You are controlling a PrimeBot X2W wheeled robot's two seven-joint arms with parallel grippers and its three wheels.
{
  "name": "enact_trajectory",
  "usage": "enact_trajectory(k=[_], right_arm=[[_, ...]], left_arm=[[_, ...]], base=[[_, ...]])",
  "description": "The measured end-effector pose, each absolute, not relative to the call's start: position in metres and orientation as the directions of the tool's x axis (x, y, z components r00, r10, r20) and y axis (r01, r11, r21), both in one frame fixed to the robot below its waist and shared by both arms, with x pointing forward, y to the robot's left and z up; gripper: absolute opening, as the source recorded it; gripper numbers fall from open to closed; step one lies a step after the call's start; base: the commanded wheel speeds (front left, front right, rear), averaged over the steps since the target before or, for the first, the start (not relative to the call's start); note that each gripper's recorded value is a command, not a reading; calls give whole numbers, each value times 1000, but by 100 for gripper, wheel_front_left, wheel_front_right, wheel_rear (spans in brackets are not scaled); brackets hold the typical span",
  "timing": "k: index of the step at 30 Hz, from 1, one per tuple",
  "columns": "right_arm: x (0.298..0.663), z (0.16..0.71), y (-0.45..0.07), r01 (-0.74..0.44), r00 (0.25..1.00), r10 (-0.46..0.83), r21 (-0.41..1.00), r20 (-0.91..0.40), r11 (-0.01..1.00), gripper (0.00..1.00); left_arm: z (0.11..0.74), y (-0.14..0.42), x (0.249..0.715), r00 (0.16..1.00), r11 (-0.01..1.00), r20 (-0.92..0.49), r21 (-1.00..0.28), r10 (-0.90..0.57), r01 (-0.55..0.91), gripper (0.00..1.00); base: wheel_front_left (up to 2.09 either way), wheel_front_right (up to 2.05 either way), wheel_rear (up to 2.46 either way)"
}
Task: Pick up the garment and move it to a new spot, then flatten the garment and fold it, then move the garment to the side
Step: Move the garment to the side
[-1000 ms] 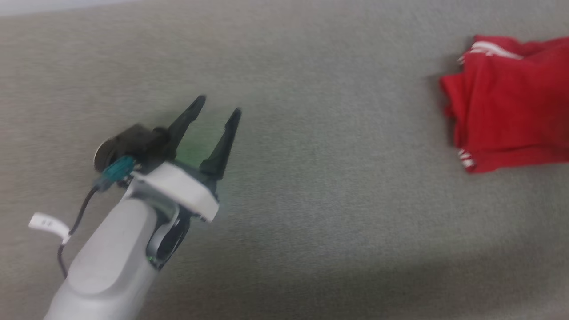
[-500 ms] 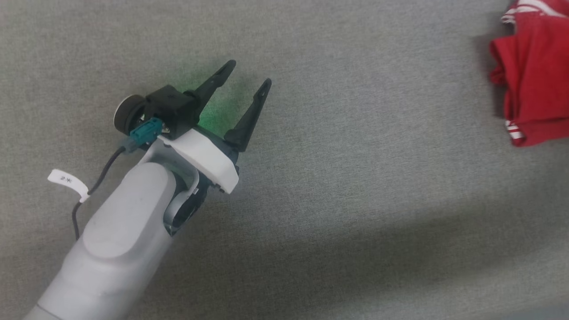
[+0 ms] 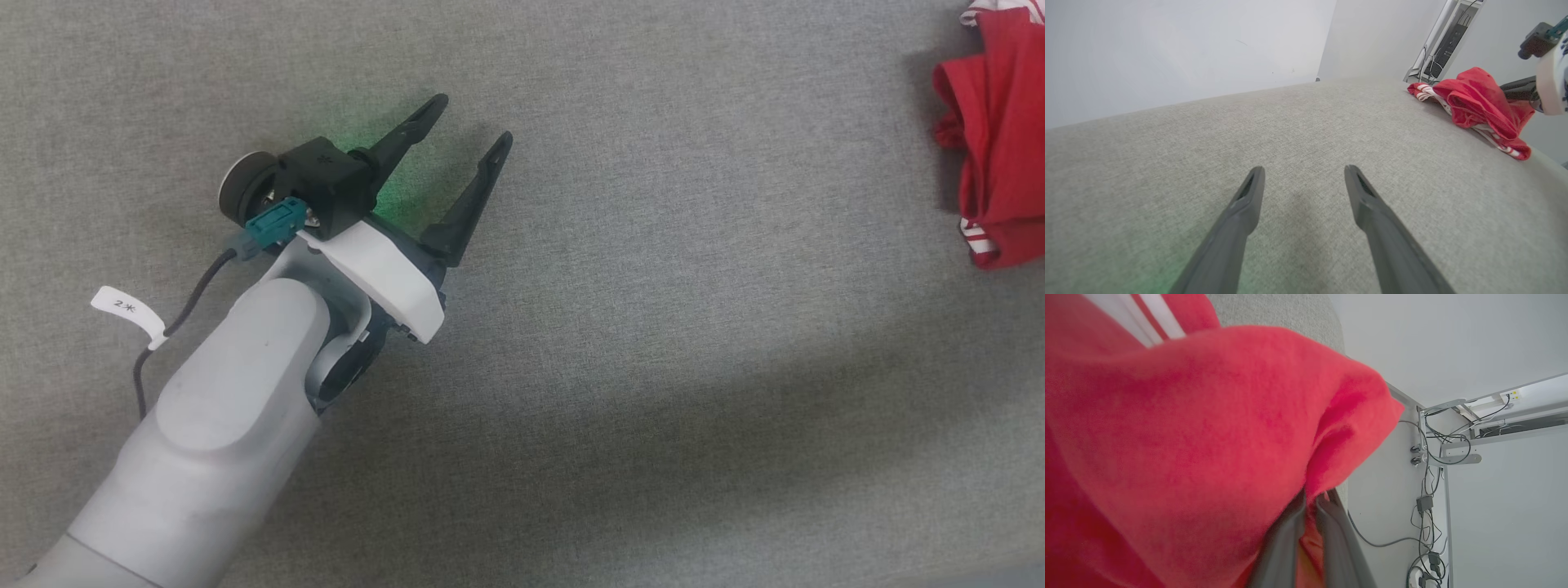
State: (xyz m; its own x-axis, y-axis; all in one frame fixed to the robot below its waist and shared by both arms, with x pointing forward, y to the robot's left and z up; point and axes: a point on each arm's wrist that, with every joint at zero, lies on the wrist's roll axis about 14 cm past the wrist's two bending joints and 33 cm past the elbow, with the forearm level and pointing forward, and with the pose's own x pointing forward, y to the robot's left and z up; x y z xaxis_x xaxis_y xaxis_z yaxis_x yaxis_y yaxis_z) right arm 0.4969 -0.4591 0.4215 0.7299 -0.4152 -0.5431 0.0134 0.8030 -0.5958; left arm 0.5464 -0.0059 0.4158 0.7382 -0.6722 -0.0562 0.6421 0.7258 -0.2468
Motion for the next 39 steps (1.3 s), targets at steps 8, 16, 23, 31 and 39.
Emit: enact_trajectory(k=[8,16,23,31,39], right_arm=[[498,436,-464,53,743,-433,-600,-511,798,52],[500,464,-464,109,779,-434,-583,-453,805,100],[508,480,-448,125,826,-394,-552,-402,825,100],[521,494,-400,121,898,-286,-437,-334,891,100],[523,501,-339,70,946,-161,-306,-282,949,100]], left_arm=[[423,-3,546,744,730,-50,-242,-667,639,100],[441,12,543,764,751,-31,-212,-645,625,100],[457,28,536,793,779,-17,-196,-609,595,100],[477,67,517,852,841,-9,-162,-524,516,100],[496,119,487,919,910,3,-138,-395,391,100]], base=[[0,0,0],[0,0,0],[0,0,0],[0,0,0],[0,0,0]])
